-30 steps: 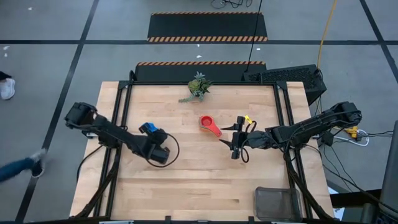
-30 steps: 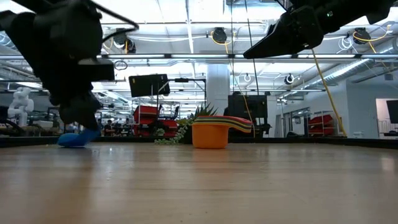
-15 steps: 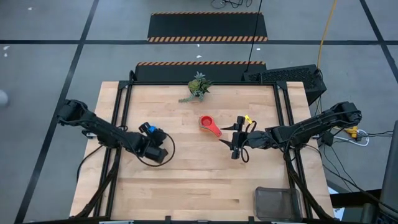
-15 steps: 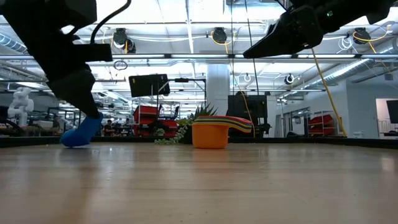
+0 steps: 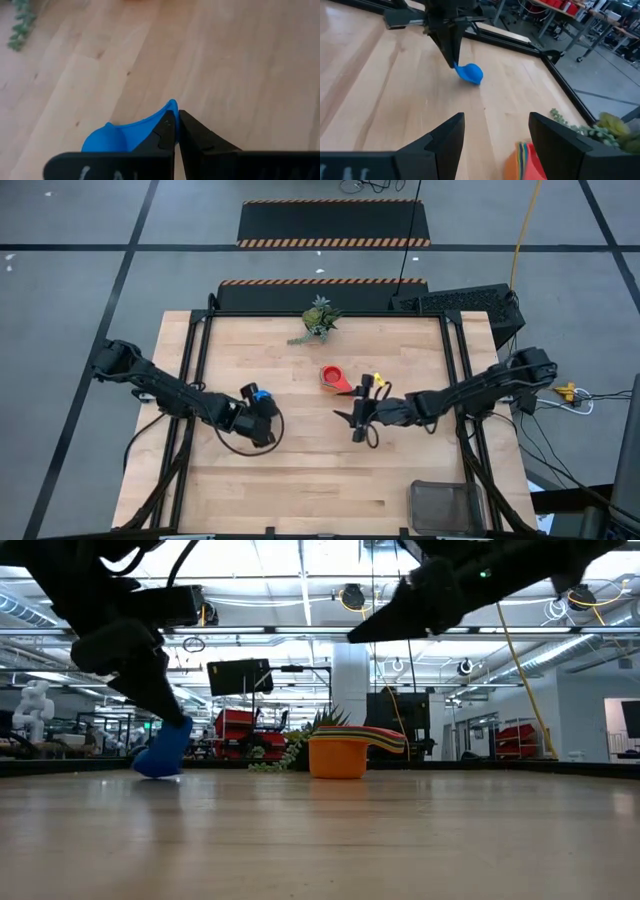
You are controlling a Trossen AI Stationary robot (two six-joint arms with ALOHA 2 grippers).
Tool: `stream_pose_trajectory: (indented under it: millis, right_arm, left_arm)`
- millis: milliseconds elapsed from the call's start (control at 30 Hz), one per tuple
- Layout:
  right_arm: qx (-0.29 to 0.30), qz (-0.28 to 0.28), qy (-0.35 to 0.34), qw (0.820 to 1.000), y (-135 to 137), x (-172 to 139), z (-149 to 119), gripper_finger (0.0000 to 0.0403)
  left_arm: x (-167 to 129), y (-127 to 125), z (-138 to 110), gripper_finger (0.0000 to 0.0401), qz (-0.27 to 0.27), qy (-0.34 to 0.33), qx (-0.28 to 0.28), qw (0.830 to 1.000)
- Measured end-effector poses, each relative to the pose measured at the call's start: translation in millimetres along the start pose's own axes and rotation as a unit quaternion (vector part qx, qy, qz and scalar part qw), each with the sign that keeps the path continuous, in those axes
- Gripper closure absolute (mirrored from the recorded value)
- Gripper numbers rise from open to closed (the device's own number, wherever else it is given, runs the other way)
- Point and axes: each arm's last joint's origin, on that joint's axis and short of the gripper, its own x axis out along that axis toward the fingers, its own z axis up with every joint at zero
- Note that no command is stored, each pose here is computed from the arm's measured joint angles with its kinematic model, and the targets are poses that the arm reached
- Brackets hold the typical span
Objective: Nest measuring cups in basket
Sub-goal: Stack the blue measuring cup on top of the red measuring cup
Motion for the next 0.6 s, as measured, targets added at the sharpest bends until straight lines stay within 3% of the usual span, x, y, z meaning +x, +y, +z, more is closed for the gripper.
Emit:
stream_pose_trajectory:
  millis: [400, 600]
  right_arm:
    - [-0.019, 0.035, 0.026, 0.999, 34, 51, 3, 0.0186]
    - [-0.027, 0.040, 0.021, 0.999, 43, 61, 9, 0.0186]
  left_arm:
    - [-1, -7, 12, 0.0395, -0.034, -0.055, 0.022, 0.998]
    - [-6, -8, 17, 0.0395, -0.048, -0.082, 0.026, 0.995]
